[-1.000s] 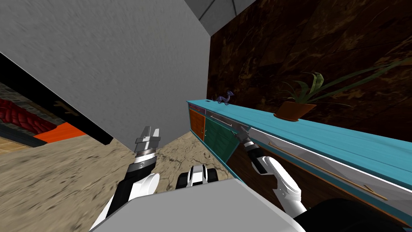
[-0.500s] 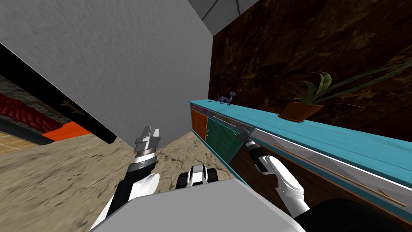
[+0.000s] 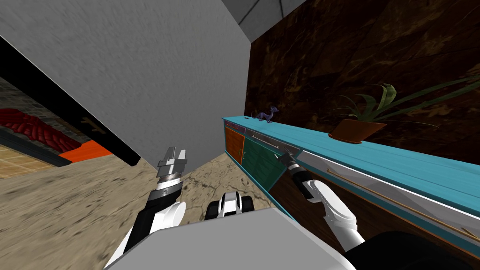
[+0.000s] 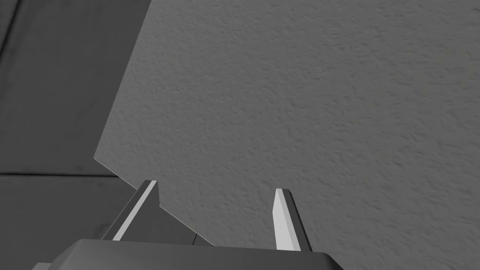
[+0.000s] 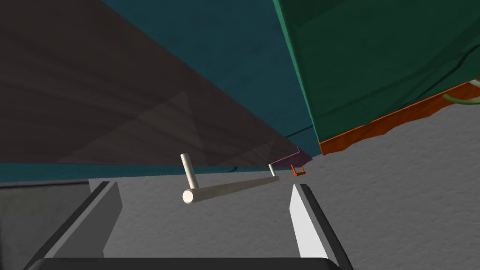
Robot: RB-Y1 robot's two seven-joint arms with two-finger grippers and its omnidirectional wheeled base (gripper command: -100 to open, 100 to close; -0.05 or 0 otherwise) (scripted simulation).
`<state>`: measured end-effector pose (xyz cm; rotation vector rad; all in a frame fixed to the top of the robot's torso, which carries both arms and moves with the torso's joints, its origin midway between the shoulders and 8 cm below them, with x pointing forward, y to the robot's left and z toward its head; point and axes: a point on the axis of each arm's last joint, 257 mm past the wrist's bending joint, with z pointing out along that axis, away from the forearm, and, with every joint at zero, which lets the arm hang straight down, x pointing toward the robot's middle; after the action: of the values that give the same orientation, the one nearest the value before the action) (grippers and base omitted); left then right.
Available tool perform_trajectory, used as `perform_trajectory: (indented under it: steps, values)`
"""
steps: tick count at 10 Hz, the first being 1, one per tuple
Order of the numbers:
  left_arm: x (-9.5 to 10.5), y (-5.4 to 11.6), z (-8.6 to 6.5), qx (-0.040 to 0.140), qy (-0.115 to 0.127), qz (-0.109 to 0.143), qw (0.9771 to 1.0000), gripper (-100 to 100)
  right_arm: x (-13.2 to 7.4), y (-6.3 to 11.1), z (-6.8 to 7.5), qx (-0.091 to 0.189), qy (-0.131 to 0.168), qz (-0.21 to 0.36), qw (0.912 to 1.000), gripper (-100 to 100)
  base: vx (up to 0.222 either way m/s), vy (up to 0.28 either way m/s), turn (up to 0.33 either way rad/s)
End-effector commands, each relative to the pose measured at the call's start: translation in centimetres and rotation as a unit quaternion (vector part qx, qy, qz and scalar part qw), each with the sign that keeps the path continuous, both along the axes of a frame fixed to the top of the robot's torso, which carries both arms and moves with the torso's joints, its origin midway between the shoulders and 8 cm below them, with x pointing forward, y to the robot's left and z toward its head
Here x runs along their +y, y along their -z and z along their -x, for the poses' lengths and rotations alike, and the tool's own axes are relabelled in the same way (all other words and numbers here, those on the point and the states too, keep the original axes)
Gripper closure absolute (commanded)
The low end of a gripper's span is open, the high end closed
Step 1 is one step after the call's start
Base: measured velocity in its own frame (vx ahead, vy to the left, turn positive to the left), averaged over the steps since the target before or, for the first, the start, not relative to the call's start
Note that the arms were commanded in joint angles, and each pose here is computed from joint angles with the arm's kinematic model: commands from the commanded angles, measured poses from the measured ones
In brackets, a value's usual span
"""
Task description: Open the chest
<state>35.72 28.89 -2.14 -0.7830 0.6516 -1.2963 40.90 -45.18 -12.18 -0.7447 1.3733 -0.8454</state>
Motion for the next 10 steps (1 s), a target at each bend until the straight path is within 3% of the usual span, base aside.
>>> perform_trajectory:
  steps: [1,6,8,9,10]
  values:
    - [0.0,0.0,0.0,0.000,0.000,0.000,1.0000,0,-1.5,0.4,-0.1,0.013,0.016,0.065,0.9976,-100,0.009,0.064,0.018]
    - [0.0,0.0,0.0,0.000,0.000,0.000,1.0000,0,-3.6,0.4,-0.2,0.029,0.035,0.154,0.9870,-100,0.012,0.047,0.009]
    - [0.0,0.0,0.0,0.000,0.000,0.000,1.0000,0,-3.4,0.5,-0.1,0.027,0.033,0.144,0.9886,-100,0.002,0.008,0.000]
    - [0.0,0.0,0.0,0.000,0.000,0.000,1.0000,0,-4.1,-0.2,0.0,0.027,0.034,0.145,0.9885,100,0.093,0.014,0.012]
    - [0.0,0.0,0.0,0.000,0.000,0.000,1.0000,0,-3.8,0.2,0.0,0.027,0.034,0.145,0.9885,100,0.064,-0.006,-0.039]
